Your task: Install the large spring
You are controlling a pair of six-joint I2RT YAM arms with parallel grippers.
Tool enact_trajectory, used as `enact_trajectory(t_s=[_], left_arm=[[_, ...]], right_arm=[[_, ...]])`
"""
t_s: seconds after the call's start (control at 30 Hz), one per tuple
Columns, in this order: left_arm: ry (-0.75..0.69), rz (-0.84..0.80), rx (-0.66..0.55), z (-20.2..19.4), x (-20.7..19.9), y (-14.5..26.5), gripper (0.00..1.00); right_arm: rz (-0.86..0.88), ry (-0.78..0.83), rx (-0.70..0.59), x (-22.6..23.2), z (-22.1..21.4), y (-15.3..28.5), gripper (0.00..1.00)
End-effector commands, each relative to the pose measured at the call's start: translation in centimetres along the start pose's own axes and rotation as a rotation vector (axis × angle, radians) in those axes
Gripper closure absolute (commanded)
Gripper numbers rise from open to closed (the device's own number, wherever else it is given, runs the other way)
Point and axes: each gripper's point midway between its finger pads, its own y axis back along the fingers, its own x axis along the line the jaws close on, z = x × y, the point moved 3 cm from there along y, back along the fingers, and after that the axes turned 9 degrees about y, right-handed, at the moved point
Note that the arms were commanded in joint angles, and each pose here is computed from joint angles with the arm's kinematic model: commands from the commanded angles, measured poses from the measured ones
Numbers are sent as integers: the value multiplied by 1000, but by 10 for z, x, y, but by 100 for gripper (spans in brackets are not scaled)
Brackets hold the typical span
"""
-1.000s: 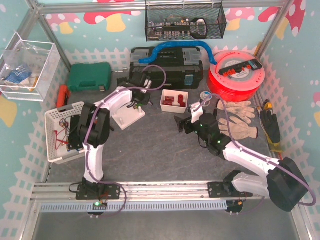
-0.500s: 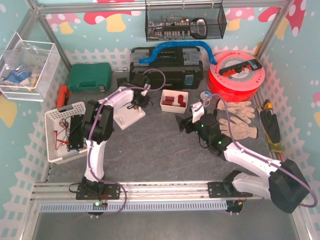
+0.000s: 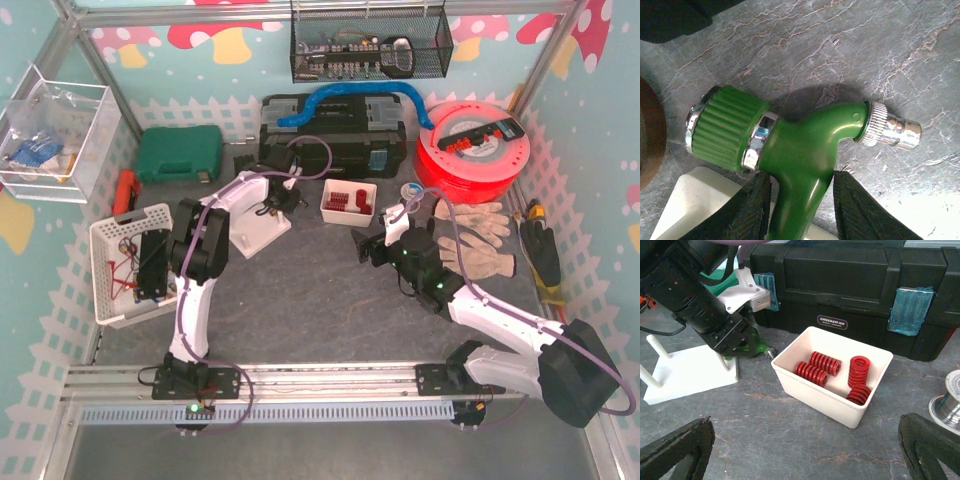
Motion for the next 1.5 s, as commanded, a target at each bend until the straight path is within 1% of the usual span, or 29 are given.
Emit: enact_trajectory(t_s=[0.0, 0.17, 0.3, 0.47, 0.57, 0.67, 1.07, 1.3, 1.47], left_arm=[[-33, 37, 46, -9, 9, -19, 61], [-76, 57, 15, -1, 5, -8, 57], [-119, 96, -51, 16, 0, 11, 55], [-93, 108, -106, 32, 5, 26, 54], [-68, 92, -103, 33, 10, 24, 57], [-48, 15, -89, 29, 5, 24, 59], [-62, -16, 15, 7, 7, 11, 52], [-76, -12, -6, 13, 8, 29, 51], [-84, -4, 27, 6, 12, 14, 51]], right_arm=[[-17, 17, -7, -1, -1, 2, 0], [-25, 18, -5, -2, -1, 1, 0], [-25, 20, -4, -2, -1, 1, 0], [-34, 24, -6, -3, -1, 2, 0], [-31, 23, -7, -3, -1, 2, 0], [-32, 23, -10, -3, -1, 2, 0], [-39, 26, -6, -4, -2, 1, 0], [-39, 31, -2, -3, -3, 0, 0], [-44, 34, -8, -4, -1, 2, 0]])
